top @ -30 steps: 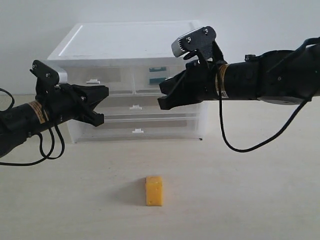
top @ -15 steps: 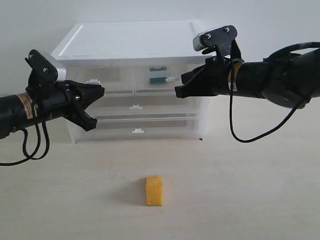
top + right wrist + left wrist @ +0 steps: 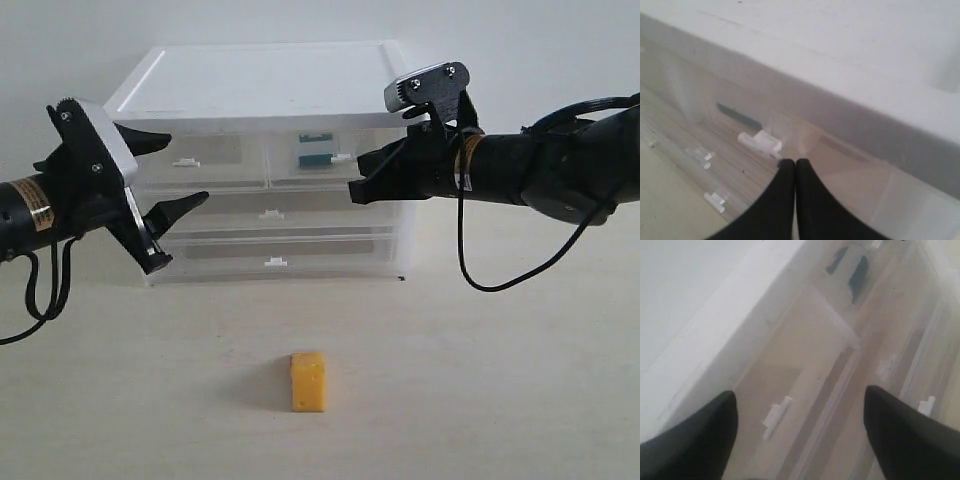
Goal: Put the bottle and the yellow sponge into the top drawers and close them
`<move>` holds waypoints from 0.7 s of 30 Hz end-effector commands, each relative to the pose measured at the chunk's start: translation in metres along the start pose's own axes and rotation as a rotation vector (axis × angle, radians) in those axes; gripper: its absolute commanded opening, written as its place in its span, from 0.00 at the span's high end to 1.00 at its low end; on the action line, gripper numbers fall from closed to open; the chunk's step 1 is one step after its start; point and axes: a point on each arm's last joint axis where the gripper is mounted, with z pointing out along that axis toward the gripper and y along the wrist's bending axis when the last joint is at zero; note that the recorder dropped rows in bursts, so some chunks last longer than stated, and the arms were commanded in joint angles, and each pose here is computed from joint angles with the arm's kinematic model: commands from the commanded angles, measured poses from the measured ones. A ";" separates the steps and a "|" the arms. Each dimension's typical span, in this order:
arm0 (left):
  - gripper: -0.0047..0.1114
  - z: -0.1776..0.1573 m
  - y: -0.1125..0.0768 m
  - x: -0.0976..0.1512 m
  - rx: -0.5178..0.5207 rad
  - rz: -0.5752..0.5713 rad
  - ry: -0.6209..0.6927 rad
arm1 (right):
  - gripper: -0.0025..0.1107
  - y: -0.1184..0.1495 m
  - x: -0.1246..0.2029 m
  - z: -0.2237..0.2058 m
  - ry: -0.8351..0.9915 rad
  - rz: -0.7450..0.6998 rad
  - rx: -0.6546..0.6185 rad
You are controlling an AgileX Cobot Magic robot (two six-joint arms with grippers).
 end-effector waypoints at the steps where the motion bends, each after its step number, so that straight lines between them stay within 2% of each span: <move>1: 0.46 0.001 -0.003 0.000 0.004 0.150 -0.011 | 0.98 -0.004 -0.009 -0.001 -0.045 0.020 0.003; 5: 0.56 0.004 -0.006 0.006 0.008 0.246 0.005 | 0.98 -0.004 -0.009 -0.001 -0.045 0.018 0.001; 7: 0.57 0.006 -0.008 0.010 -0.008 0.278 0.002 | 0.98 -0.004 -0.009 -0.001 -0.045 0.006 0.002; 9: 0.57 0.009 -0.006 0.014 -0.060 0.260 -0.004 | 0.98 -0.004 -0.008 -0.001 -0.033 -0.028 0.005; 12: 0.57 0.013 -0.007 0.022 -0.123 0.286 -0.006 | 0.98 -0.007 0.004 0.000 0.074 -0.138 0.028; 14: 0.57 0.015 -0.008 0.026 -0.153 0.306 -0.012 | 0.98 -0.011 0.004 0.001 0.058 -0.072 0.058; 21: 0.58 0.021 -0.013 0.032 -0.171 0.312 -0.052 | 0.98 -0.005 -0.002 0.002 -0.005 -0.035 0.003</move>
